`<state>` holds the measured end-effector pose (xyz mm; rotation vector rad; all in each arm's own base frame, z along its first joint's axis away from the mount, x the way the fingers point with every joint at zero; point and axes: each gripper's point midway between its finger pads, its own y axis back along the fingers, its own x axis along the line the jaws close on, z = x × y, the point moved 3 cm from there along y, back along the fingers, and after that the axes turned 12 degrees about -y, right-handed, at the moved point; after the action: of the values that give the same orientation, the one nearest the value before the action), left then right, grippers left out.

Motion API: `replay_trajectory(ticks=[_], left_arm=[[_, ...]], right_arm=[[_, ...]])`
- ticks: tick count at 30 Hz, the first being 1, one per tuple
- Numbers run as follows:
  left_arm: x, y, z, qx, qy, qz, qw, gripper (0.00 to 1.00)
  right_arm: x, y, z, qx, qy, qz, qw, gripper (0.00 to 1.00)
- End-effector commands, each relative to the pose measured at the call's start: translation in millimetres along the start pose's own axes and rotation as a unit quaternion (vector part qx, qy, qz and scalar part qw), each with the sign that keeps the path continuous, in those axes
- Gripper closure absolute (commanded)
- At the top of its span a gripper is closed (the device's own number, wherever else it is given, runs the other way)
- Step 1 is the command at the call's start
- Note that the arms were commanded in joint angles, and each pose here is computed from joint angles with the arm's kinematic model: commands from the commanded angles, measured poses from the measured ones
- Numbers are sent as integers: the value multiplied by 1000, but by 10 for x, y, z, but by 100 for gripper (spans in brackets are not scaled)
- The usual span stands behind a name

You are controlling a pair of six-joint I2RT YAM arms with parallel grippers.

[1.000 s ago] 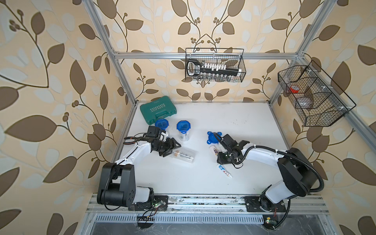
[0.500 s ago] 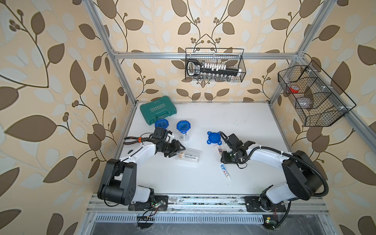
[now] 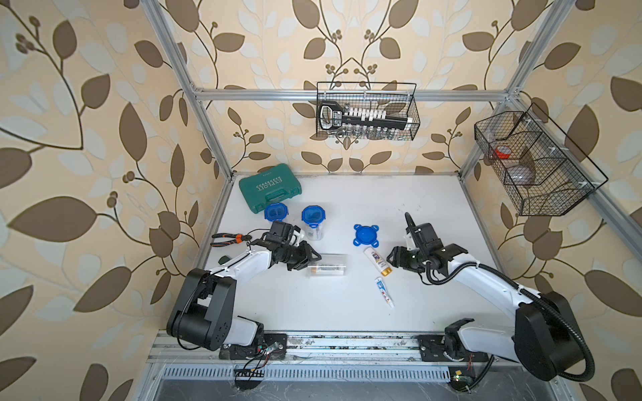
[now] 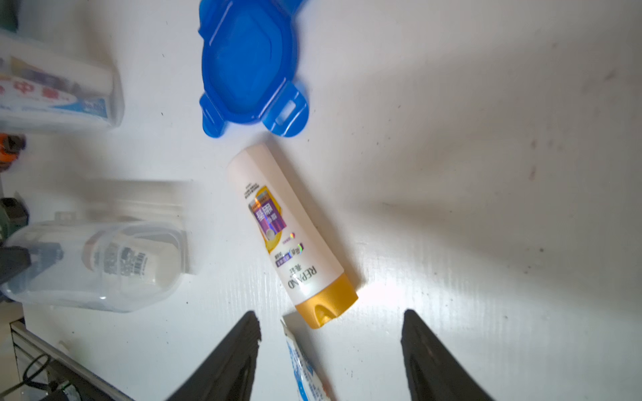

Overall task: Pack away toiletry kits
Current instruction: Adjust the container at the center of the board.

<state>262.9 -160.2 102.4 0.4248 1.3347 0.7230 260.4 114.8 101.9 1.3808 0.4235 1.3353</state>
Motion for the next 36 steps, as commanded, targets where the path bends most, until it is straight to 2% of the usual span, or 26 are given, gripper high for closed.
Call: replay_trajectory(ticks=[1,8,10,14,18,22,25,27,29,33,36], left_arm=[[-40,22,-11,-4,-10,-2,1000,75],[-92,24,-72,3,-22,0,1000,89],[-102,27,-100,7,-25,5,1000,96],[-168,106,-156,8,-44,22,999,98],[-323,322,-192,10,-92,78,993,100],[-458,628,-195,15,-136,160,978,100],[-517,772,-234,31,-164,217,962,100],[-545,805,-254,41,-175,238,955,100],[-561,789,-292,57,-187,260,946,100],[-663,670,-365,100,-232,315,915,100],[-776,554,-400,121,-253,339,898,100]], right_arm=[[-104,29,-14,6,-17,-11,1000,35],[-101,129,77,-14,-12,-13,1000,36],[-96,153,101,-20,-10,-16,1000,37],[-59,221,156,-32,-6,-15,999,37],[-81,272,177,-37,-5,-28,999,37],[-154,307,181,-30,-2,-66,997,33],[-187,326,194,-27,3,-85,996,19],[-184,316,194,-24,6,-85,996,18],[-191,289,192,-20,7,-88,996,16],[-208,189,169,-5,13,-93,996,11],[-207,85,151,9,23,-98,995,9]])
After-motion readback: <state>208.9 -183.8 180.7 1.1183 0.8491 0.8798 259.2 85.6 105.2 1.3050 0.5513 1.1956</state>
